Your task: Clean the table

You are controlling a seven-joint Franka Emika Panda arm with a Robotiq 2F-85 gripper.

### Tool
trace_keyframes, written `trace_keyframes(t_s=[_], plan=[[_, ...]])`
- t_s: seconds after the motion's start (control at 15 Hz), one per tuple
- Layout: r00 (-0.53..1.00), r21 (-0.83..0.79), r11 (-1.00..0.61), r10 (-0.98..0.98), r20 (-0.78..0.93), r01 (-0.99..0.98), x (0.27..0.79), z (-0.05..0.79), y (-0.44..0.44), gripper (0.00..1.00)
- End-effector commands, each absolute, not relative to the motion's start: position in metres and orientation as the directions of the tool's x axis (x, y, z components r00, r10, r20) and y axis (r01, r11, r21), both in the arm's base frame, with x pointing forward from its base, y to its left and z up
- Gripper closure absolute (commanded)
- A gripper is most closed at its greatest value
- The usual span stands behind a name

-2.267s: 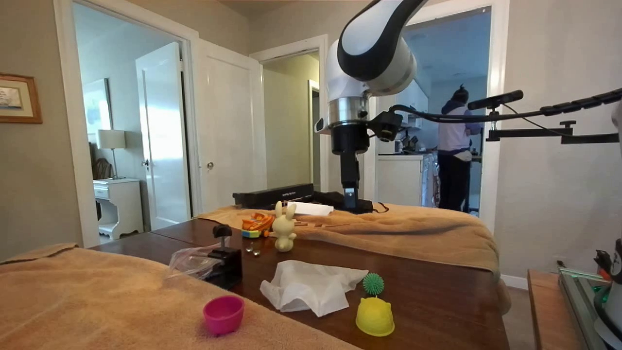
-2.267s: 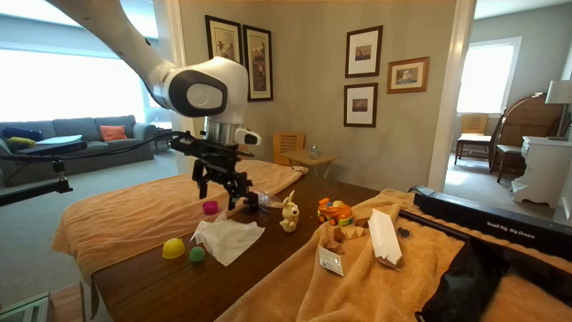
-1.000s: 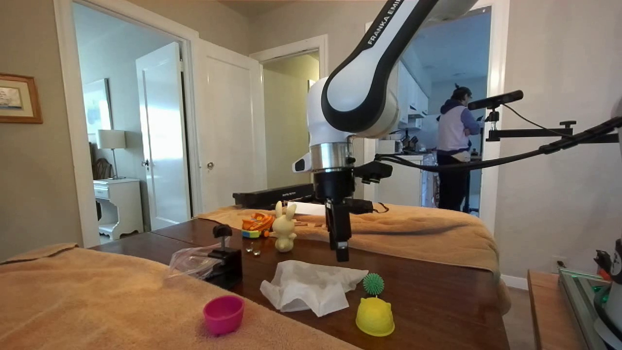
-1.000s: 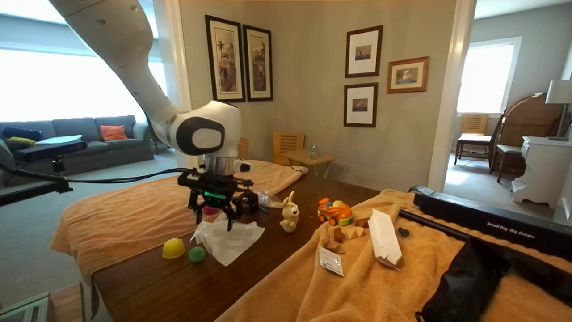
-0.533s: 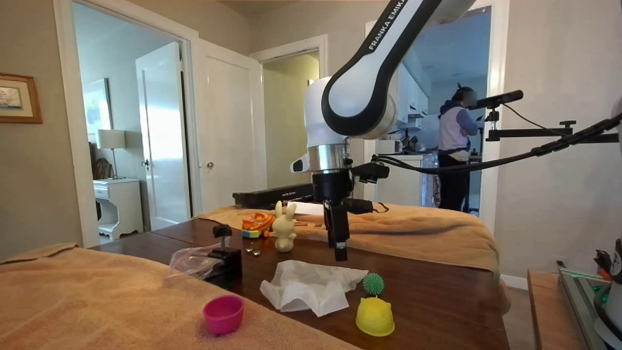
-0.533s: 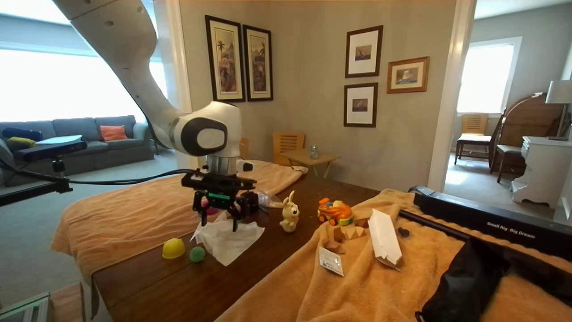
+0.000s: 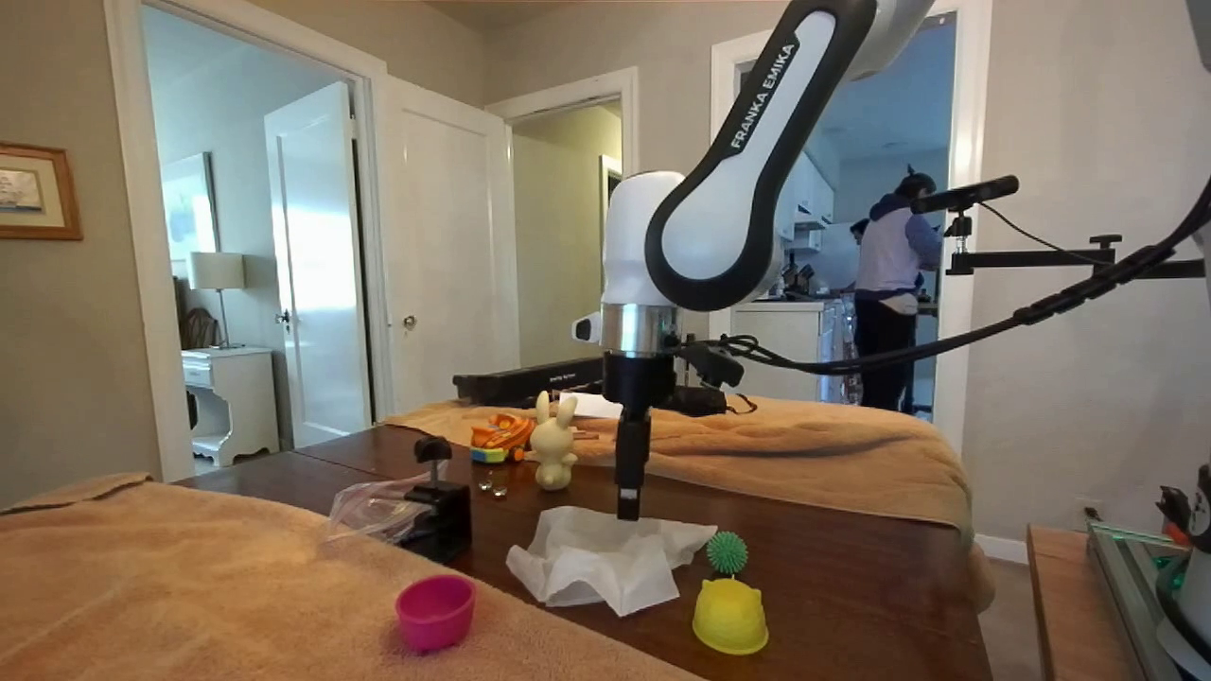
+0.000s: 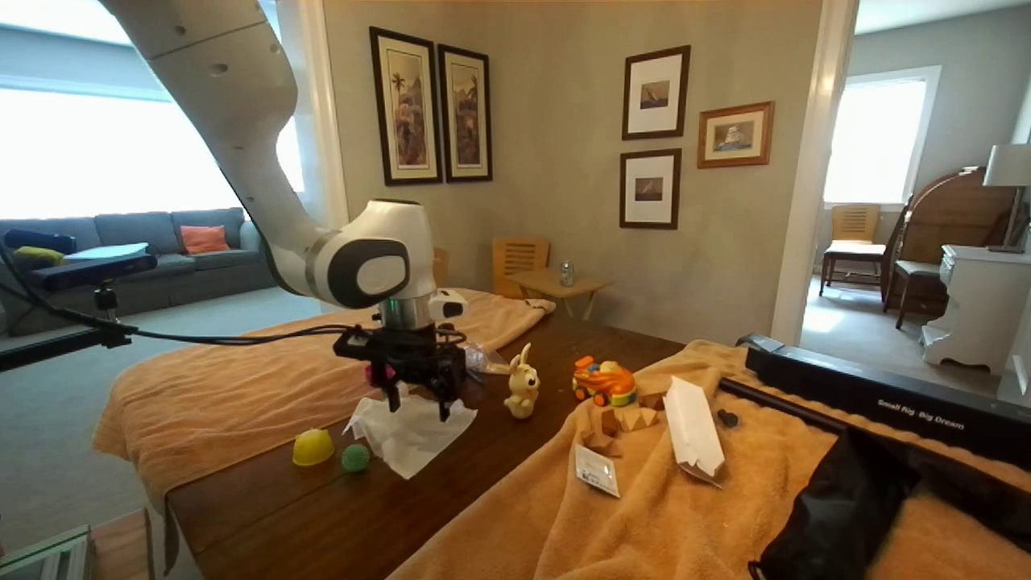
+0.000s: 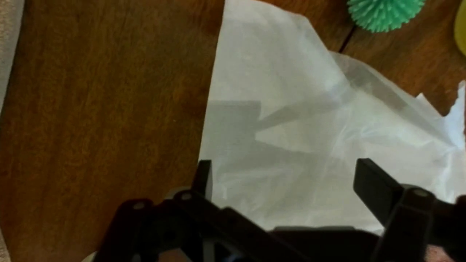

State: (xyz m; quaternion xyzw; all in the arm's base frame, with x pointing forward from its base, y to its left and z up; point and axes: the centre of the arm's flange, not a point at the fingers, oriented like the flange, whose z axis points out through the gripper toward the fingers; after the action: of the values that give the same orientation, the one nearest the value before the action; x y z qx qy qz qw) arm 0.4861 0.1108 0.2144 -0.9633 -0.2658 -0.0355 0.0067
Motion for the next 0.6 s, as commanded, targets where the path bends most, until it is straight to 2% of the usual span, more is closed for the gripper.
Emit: trace_keyframes(t_s=[0.0, 0.33, 0.4, 0.47, 0.53], plan=[[0.886, 0.007, -0.888, 0.46, 0.055, 0.46, 0.485, 0.192, 0.127, 0.0], [0.888, -0.009, -0.889, 0.458, 0.029, 0.458, 0.479, 0.179, 0.149, 0.0], [0.889, -0.009, -0.889, 0.457, 0.024, 0.458, 0.479, 0.178, 0.152, 0.07], [0.889, -0.006, -0.89, 0.457, 0.021, 0.457, 0.478, 0.177, 0.154, 0.26], [0.89, -0.004, -0.89, 0.456, 0.018, 0.456, 0.478, 0.175, 0.155, 0.32]])
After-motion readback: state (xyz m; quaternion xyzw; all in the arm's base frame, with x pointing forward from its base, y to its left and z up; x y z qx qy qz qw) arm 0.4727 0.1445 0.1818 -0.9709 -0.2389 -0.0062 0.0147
